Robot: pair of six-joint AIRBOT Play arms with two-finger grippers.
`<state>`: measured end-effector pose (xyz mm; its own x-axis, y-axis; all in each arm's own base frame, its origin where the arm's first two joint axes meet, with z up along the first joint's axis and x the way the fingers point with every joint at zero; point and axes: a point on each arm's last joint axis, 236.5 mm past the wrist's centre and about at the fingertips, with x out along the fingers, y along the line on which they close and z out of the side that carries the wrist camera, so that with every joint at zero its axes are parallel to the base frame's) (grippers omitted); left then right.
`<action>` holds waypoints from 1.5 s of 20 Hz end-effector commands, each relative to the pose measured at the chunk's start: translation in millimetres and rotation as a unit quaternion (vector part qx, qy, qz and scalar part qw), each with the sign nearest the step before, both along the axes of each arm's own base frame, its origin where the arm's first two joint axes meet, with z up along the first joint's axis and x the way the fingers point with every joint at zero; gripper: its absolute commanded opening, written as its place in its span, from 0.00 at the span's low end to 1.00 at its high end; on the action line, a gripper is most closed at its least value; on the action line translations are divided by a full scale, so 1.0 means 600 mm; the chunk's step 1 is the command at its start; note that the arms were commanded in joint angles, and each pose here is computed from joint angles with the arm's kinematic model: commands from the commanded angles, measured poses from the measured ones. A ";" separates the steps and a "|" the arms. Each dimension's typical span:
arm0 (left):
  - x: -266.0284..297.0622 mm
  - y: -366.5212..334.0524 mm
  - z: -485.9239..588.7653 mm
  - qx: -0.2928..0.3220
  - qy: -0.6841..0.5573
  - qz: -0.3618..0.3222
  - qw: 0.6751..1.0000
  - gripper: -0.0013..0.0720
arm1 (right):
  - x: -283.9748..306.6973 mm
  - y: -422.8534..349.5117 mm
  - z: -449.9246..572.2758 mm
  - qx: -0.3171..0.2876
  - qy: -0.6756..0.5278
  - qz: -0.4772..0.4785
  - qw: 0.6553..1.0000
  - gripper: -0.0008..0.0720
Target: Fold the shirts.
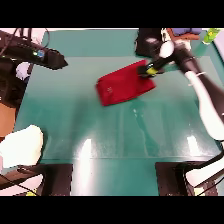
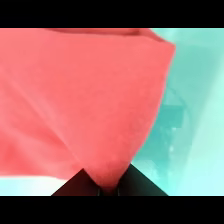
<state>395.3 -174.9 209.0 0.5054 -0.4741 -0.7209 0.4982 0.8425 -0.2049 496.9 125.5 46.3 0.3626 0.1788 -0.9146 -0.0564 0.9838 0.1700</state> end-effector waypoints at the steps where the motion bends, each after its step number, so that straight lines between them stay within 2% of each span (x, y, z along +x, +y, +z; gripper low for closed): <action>1: -0.022 -0.055 0.004 -0.003 -0.007 -0.040 0.999 0.06 | -0.013 -0.227 0.079 -0.039 -0.020 -0.098 0.994 0.04; 7: -0.033 -0.072 0.005 -0.007 -0.004 -0.053 0.999 0.06 | -0.113 -0.554 0.112 -0.046 -0.018 -0.292 0.955 0.04; 12: -0.033 -0.073 0.005 -0.012 0.001 -0.048 0.999 0.06 | -0.170 -0.672 0.121 -0.006 -0.042 -0.378 0.925 0.04; 17: -0.034 -0.073 0.005 -0.015 0.003 -0.045 0.999 0.06 | -0.181 -0.679 0.155 0.012 -0.071 -0.387 0.919 0.04; 22: -0.039 -0.073 0.001 -0.012 0.011 -0.048 0.999 0.06 | -0.199 -0.655 0.236 0.001 -0.119 -0.379 0.918 0.04; 25: -0.040 -0.072 0.001 -0.009 0.010 -0.052 0.999 0.06 | -0.217 -0.645 0.278 -0.015 -0.143 -0.378 0.915 0.04; 30: -0.040 -0.072 0.000 -0.004 0.004 -0.061 0.998 0.06 | -0.280 -0.657 0.302 -0.077 -0.125 -0.395 0.907 0.04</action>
